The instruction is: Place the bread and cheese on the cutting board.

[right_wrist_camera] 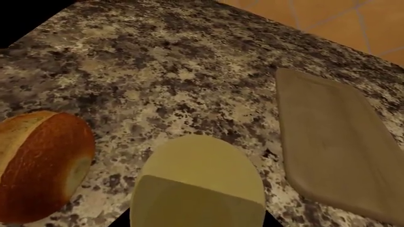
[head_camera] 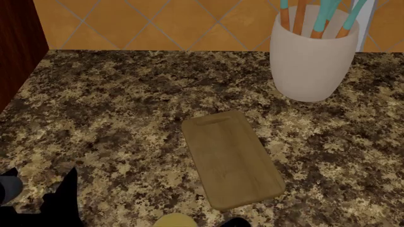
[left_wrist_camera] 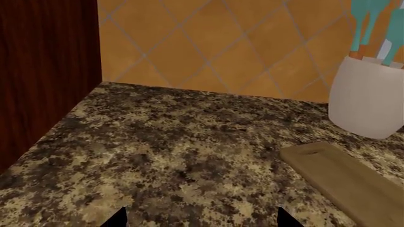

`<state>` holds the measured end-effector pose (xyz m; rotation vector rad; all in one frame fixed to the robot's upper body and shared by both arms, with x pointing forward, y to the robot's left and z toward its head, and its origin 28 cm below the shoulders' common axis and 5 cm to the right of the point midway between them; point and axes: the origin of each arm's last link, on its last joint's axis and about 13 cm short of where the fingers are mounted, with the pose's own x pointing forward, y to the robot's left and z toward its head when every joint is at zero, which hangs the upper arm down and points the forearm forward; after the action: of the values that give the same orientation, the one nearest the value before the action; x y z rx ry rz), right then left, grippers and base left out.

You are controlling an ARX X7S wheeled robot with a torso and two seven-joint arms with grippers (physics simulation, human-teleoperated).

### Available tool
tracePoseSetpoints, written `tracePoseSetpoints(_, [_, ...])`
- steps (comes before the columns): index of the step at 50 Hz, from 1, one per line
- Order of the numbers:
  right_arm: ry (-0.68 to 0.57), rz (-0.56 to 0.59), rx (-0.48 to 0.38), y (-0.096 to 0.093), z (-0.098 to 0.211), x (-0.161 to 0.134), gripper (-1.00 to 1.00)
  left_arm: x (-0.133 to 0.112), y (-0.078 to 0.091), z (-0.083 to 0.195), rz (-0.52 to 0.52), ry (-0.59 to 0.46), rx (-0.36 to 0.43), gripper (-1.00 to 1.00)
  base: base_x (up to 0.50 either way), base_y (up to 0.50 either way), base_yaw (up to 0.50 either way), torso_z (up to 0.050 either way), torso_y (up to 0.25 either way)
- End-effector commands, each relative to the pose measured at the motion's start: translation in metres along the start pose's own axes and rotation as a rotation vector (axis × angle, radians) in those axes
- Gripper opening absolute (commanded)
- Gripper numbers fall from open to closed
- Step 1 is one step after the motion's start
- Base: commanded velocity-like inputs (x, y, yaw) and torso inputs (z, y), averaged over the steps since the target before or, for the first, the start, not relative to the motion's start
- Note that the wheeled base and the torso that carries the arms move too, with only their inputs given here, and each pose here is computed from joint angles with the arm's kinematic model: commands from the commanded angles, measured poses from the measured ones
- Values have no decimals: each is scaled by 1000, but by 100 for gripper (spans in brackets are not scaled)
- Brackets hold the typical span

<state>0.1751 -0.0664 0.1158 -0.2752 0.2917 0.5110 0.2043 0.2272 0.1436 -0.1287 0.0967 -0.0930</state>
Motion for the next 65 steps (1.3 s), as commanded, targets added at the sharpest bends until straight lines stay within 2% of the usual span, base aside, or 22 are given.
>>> tracePoseSetpoints(1, [-29,-51,-28,-3,1,1,-100,-1,1,0,-3,-18,-21,100,0,0,0,0,0])
tracePoseSetpoints(14, [-78,-74,-18,-4,13,-6,-100,-1,0,3,-5,-22,-17,100,0,0,0,0,0])
tracePoseSetpoints(24, [-106,-90,13,-30,51,-4,-100,0,1,4,1,-23,-19,100,0,0,0,0,0])
tracePoseSetpoints(29, [-91,-141,25,-51,68,6,-100,0,2,4,3,-22,-21,100,0,0,0,0,0])
tracePoseSetpoints(32, [-95,-185,25,-75,87,15,-100,0,2,4,6,-19,-23,100,0,0,0,0,0])
tracePoseSetpoints(36, [-96,-234,49,-94,103,24,-100,0,3,2,10,-15,-24,100,0,0,0,0,0])
tracePoseSetpoints(39, [-85,-251,75,-106,107,32,-100,0,3,3,11,-14,-28,100,0,0,0,0,0])
tracePoseSetpoints(42, [-47,-310,143,-125,110,48,-100,0,4,4,14,-15,-27,100,0,0,0,0,0])
tracePoseSetpoints(44, [-38,-356,130,-133,112,56,-100,0,4,4,15,-15,-25,100,0,0,0,0,0])
tracePoseSetpoints(46, [-22,-356,165,-138,115,64,-100,0,5,4,17,-15,-26,100,0,0,0,0,0])
tracePoseSetpoints(59, [56,-312,194,-162,121,126,-100,1,8,3,26,-11,-23,100,0,0,0,0,0])
tracePoseSetpoints(65, [52,-283,198,-159,114,146,-100,1,10,0,31,-5,-25,100,0,0,0,0,0])
